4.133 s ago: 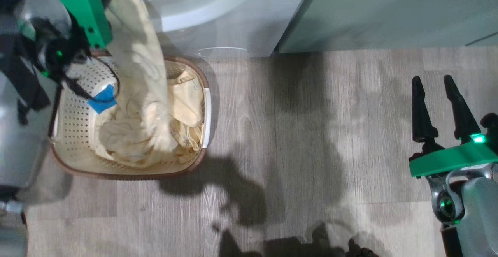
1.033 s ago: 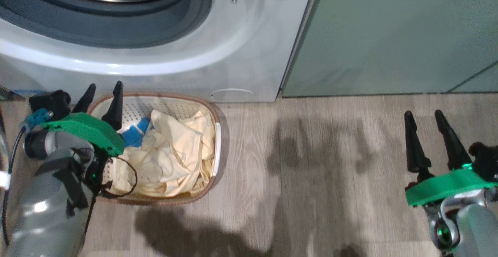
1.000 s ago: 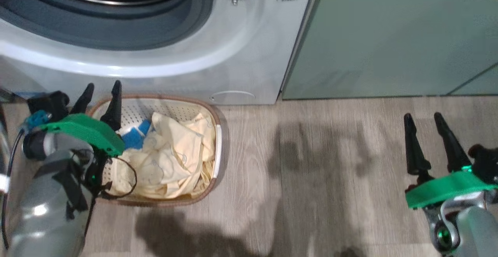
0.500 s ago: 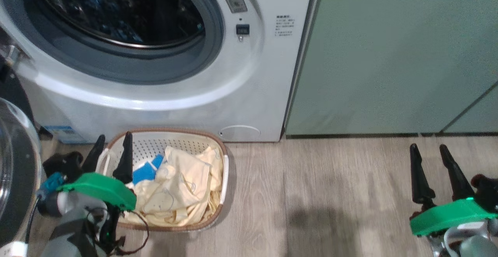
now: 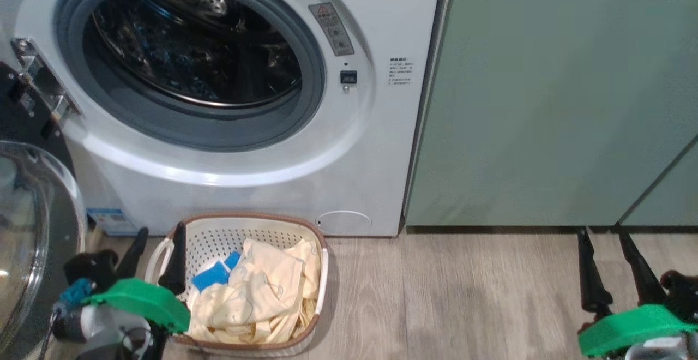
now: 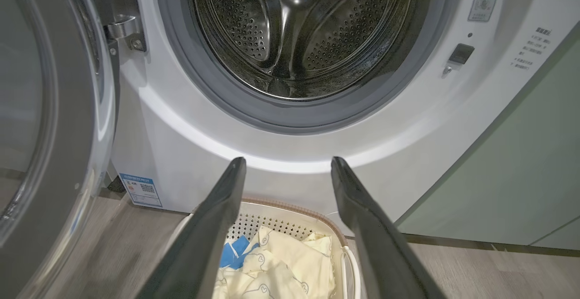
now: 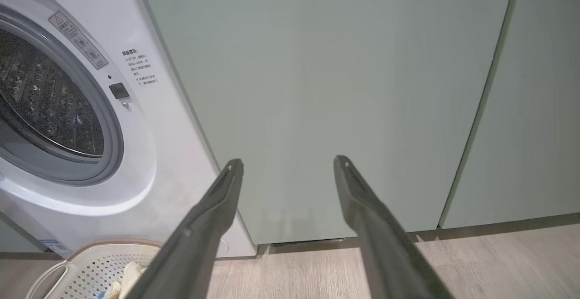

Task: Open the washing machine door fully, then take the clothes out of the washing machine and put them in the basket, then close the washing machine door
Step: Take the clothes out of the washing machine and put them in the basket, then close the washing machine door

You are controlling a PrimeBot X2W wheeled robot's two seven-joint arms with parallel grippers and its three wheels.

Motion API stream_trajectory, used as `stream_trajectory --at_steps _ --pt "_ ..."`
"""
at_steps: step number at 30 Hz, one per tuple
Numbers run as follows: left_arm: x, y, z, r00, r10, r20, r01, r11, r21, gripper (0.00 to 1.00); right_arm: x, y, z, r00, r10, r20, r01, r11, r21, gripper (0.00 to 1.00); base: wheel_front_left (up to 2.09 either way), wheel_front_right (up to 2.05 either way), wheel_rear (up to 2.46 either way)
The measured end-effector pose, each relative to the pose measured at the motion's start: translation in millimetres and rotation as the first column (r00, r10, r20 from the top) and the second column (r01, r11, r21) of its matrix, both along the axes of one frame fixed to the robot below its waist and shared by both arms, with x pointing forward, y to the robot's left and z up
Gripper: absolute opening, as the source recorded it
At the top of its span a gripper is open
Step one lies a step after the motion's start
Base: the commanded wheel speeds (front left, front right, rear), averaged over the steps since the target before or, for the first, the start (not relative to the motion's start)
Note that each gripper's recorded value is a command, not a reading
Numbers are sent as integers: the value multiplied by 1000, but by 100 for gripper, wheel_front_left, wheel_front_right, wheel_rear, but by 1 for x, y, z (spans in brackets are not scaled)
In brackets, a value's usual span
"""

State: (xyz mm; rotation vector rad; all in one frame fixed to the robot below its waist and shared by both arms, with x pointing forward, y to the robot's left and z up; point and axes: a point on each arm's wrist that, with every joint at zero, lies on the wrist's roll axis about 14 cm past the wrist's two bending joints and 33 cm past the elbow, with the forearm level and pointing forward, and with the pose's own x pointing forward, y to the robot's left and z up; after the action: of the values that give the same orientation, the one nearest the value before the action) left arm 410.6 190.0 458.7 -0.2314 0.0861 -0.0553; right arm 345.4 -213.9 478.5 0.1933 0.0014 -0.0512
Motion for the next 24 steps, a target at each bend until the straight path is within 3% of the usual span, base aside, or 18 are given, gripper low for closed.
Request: stream_trajectory --at_steps 24 --pt "-11 4 7 1000 1 20 -2 999 52 100 -12 -7 1 1000 -21 5 21 1000 -13 100 0 0 0"
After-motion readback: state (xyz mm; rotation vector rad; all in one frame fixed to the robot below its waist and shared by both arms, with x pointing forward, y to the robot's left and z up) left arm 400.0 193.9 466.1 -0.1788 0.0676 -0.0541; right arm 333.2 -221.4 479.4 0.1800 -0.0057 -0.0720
